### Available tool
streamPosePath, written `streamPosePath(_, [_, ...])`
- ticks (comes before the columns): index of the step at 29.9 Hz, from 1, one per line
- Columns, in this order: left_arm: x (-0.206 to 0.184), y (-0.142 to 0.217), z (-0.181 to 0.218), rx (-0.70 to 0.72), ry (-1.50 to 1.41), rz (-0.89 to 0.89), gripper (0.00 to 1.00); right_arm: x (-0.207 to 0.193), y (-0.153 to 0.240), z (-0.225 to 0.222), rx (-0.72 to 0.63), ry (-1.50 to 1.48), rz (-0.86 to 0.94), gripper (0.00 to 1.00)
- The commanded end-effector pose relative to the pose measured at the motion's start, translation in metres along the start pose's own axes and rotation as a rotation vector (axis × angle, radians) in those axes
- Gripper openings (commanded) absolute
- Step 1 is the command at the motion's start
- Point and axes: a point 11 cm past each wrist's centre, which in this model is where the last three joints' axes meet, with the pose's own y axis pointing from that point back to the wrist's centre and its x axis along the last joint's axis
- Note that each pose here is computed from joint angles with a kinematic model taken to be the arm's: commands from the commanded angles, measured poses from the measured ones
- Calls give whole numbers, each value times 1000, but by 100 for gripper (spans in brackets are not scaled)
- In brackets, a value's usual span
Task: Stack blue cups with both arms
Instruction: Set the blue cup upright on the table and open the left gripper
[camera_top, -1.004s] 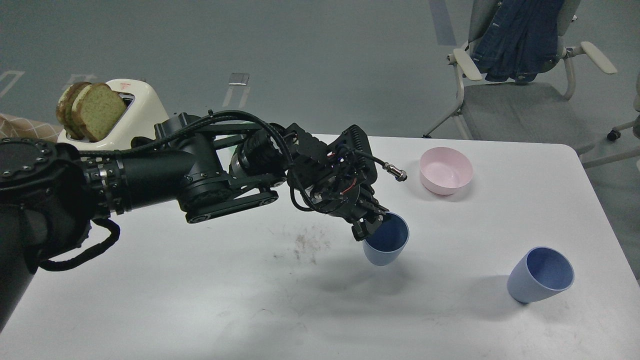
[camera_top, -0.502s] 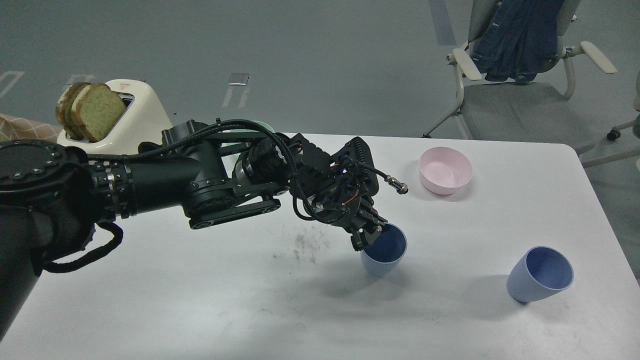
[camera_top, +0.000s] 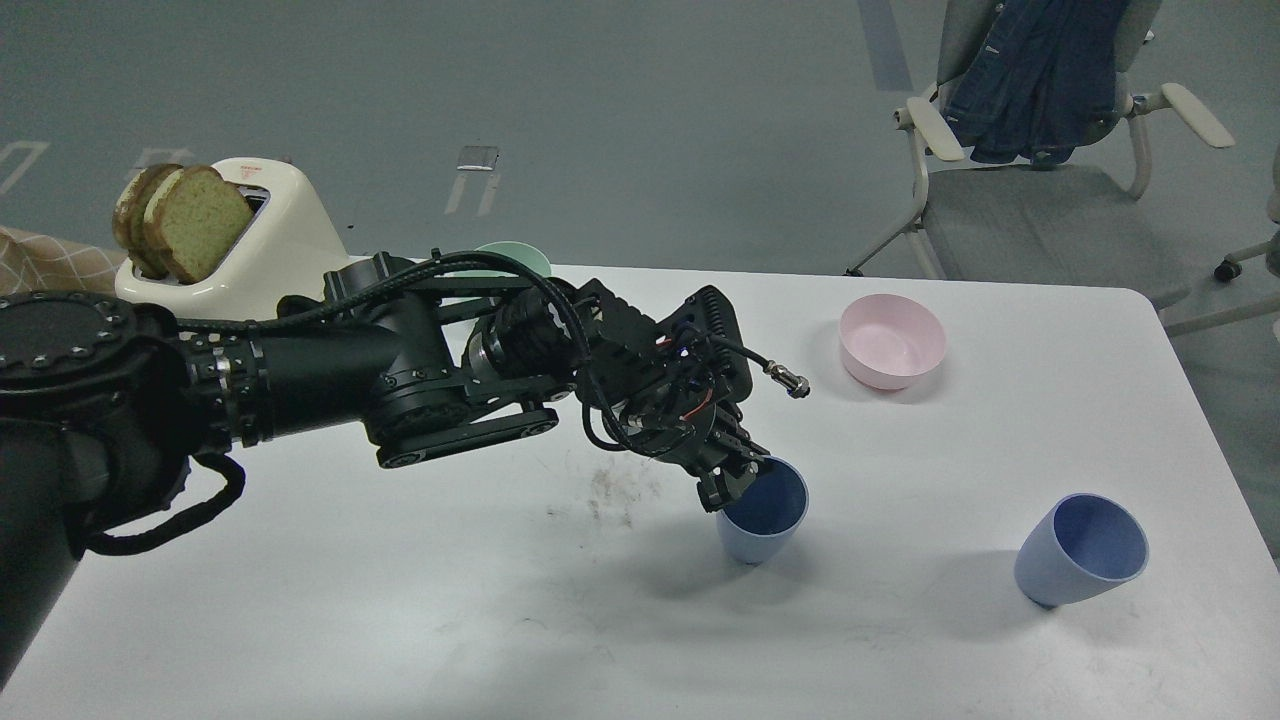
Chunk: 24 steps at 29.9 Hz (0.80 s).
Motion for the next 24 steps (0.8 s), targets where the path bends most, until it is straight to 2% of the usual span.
streamPosePath(1, [0,0,0,-1,4,1,29,1,1,0,-2,1,2,100])
streamPosePath(5, [1,0,1,-5,5,4,40,4,4,-1,-6,8,8,100])
streamPosePath(8, [5,2,1,-8,2,12,58,4,4,-2,-7,11,9,100])
streamPosePath(9, [8,2,3,-14,3,19,68,4,4,-2,-7,11,9,100])
streamPosePath(12, [18,9,3,-37,50,56,81,6,5,-4,-7,18,12,100])
streamPosePath(16, [48,32,-1,-51,73,118,89,12,13,-3,-25,31,26,100])
streamPosePath(20, [90,89,-19,-72,223,289,91,25,35,6,-87,58,56,100])
streamPosePath(24, [111,135,-38,-73,358,450,91,35,58,18,-174,111,69,100])
